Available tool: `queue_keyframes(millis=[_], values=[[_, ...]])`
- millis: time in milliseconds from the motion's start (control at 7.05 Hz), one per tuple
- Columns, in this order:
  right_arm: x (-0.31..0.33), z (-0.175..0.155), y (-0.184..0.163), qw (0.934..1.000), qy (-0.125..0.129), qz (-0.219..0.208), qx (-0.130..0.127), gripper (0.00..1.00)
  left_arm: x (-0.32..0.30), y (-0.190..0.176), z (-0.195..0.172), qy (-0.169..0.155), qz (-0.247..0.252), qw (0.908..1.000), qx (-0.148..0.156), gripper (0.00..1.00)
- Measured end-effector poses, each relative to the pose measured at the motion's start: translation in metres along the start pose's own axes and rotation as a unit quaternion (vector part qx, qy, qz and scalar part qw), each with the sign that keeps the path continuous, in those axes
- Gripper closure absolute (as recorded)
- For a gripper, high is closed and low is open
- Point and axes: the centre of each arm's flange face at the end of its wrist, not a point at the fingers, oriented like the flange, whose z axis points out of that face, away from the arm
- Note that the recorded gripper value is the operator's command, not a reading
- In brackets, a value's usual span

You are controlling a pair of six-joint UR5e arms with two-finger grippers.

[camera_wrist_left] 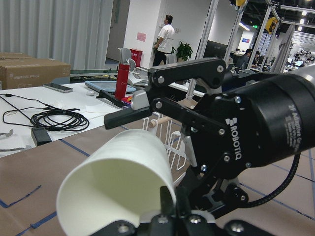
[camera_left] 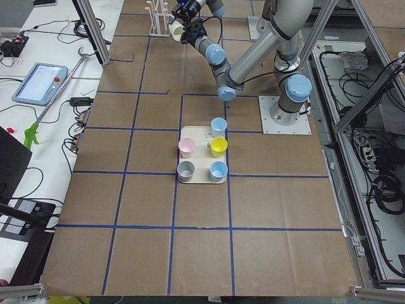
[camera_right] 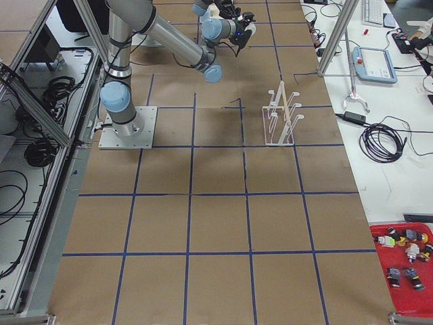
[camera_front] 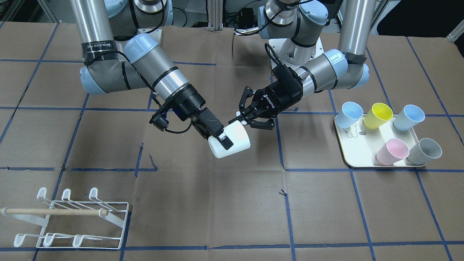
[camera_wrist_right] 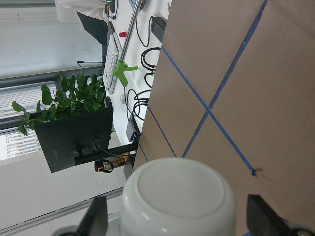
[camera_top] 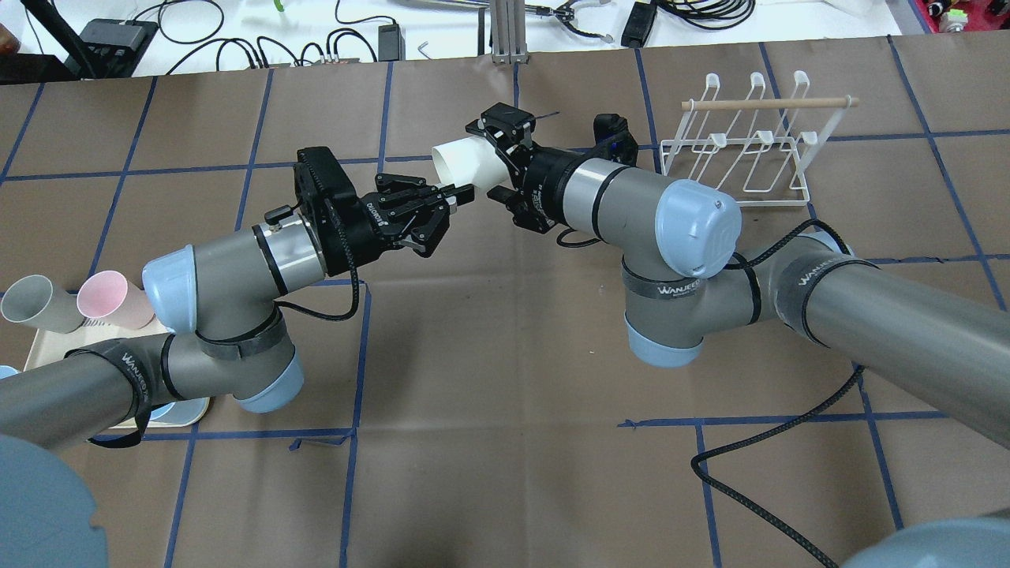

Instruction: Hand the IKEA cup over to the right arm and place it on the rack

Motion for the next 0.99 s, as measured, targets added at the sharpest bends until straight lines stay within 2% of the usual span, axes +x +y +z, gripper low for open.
queue_keyframes(millis=[142,567,851,992], values=[[-0.0019,0.0010,0.0016,1.0000,-0.001,-0.001,-0.001,0.01,0.0001,-0.0001,0.0000,0.000,0.000,1.0000,0.000,0.93],[-0.0002,0.0038,0.0027,1.0000,0.001,-0.002,-0.003,0.26,0.0004,-0.0002,0.0001,0.000,0.000,1.0000,0.000,0.93],[0.0016,0.0053,0.0026,1.0000,0.002,-0.002,-0.007,0.47,0.0010,-0.0010,0.0002,0.001,-0.003,1.0000,0.001,0.88],[0.0015,0.0053,0.0028,1.0000,0.002,-0.003,-0.008,0.50,0.0013,-0.0016,0.0001,0.000,-0.005,1.0000,0.002,0.88]])
